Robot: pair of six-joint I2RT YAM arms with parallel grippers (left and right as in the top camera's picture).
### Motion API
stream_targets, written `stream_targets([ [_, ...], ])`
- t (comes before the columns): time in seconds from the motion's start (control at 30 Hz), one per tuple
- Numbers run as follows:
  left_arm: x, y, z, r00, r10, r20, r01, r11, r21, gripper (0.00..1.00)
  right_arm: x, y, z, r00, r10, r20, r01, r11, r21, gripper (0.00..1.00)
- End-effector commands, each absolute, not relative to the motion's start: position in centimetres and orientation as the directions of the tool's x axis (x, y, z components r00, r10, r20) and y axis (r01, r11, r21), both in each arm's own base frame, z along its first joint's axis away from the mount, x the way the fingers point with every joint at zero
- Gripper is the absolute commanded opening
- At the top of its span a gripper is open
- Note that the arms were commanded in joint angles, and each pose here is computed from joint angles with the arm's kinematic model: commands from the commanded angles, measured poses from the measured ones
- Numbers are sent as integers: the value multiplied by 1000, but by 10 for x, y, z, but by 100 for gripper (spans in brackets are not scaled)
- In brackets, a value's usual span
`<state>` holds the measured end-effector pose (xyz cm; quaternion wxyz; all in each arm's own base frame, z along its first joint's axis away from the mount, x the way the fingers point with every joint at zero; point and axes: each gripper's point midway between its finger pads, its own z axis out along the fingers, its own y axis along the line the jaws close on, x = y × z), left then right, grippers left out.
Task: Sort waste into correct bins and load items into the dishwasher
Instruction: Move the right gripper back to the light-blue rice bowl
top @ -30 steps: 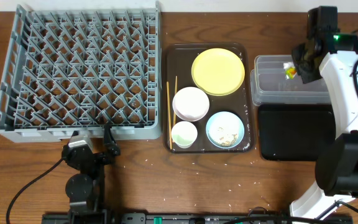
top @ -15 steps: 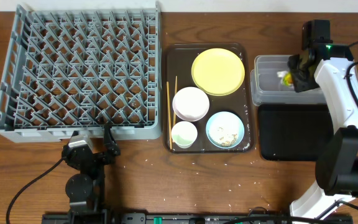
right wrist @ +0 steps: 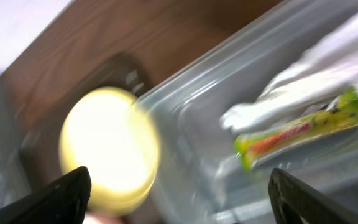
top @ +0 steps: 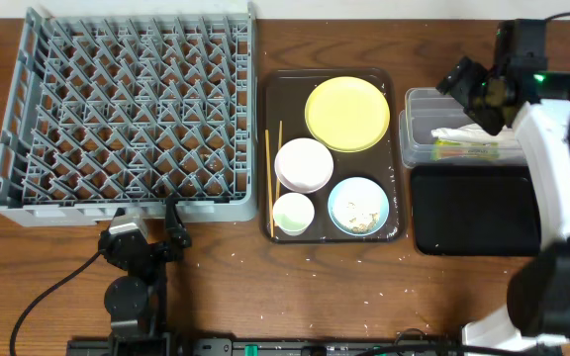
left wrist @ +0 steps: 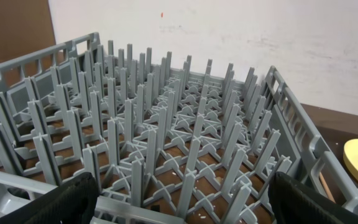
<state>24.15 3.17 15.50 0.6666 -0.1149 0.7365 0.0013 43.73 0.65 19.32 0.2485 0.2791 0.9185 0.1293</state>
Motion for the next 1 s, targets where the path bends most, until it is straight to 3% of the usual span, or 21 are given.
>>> stream_targets([
  [0.0, 242, 33, 136, -130, -155, -979, -183, 974, -130, 88, 413, 52, 244, -811, 350, -469, 158, 903, 400, 90],
  [0.23, 242, 33, 137, -129, -155, -979, -183, 974, -130, 88, 354, 111, 231, -922, 142, -360, 20, 946, 324, 93],
  [0.5, 242, 33, 136, -130, -155, -979, -183, 974, -130, 88, 329, 157, 215, -944, -28, -328, -107, 969, 224, 99],
  [0.97, 242, 33, 136, -130, -155, -979, -183, 974, -130, 88, 315, 171, 185, -972, -59, -226, -105, 974, 201, 99],
])
